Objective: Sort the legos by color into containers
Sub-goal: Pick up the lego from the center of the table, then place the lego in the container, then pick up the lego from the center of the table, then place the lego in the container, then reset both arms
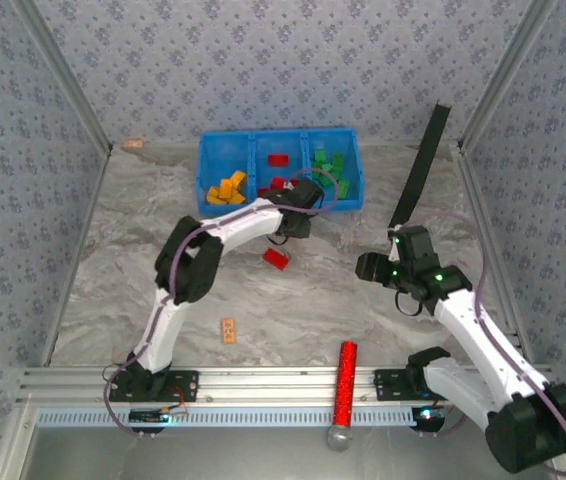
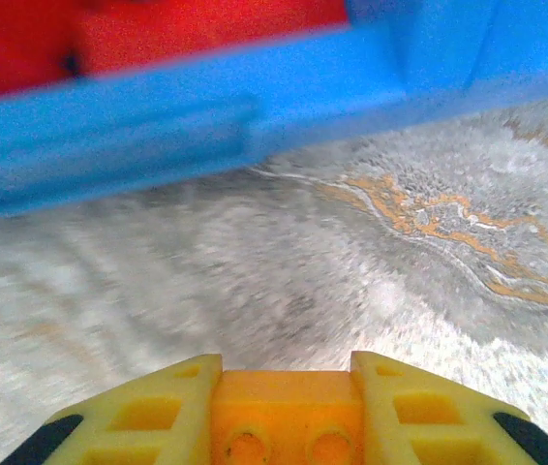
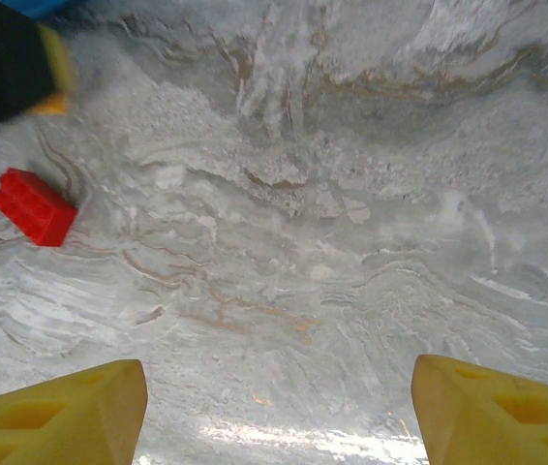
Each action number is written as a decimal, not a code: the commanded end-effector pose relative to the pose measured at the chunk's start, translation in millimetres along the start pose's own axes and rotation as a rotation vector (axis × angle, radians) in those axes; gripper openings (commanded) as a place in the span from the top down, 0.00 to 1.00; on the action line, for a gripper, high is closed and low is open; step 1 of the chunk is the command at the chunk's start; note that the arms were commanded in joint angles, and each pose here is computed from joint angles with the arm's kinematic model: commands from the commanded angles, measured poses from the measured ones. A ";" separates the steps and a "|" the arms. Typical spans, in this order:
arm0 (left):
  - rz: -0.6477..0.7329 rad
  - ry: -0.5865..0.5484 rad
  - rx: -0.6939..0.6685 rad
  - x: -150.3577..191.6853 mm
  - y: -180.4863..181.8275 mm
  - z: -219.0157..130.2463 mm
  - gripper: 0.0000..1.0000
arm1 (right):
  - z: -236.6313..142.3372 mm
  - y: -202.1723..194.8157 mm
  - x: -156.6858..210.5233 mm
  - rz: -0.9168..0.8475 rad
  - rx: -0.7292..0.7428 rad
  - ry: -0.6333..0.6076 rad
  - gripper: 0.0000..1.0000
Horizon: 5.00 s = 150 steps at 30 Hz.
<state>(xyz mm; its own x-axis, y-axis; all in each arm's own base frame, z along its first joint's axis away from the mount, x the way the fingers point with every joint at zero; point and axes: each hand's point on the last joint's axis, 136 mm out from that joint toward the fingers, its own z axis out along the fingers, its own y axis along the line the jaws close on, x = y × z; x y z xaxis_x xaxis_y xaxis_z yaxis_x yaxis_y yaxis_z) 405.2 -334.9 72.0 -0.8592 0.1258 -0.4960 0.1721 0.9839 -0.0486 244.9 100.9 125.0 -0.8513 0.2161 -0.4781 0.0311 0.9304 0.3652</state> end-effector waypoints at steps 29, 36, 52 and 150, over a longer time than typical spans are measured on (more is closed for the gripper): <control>-0.288 -0.285 -0.125 -106.8 190.7 -57.5 0.77 | 130.1 166.7 -25.2 -0.555 -0.194 0.255 0.17; -0.286 -0.216 -0.143 -104.5 200.8 -23.3 0.76 | 143.5 173.7 -12.1 -0.587 -0.207 0.285 0.16; -0.287 -0.197 -0.120 -116.1 202.0 -5.5 0.55 | 163.3 187.9 16.6 -0.703 -0.236 0.346 0.06; -0.326 -0.623 -0.607 45.3 349.3 -213.5 0.22 | 72.7 178.4 -214.7 -0.667 0.132 -0.268 0.14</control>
<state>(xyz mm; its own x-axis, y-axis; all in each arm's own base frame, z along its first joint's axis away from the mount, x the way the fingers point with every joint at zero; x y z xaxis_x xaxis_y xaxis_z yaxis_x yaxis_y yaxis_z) 330.1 10.7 211.6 -0.4695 -0.1385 -0.8720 -0.3312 0.9431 0.0286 482.6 259.4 189.2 -0.6337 -0.4199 -0.6497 -0.4147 0.8934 -0.1729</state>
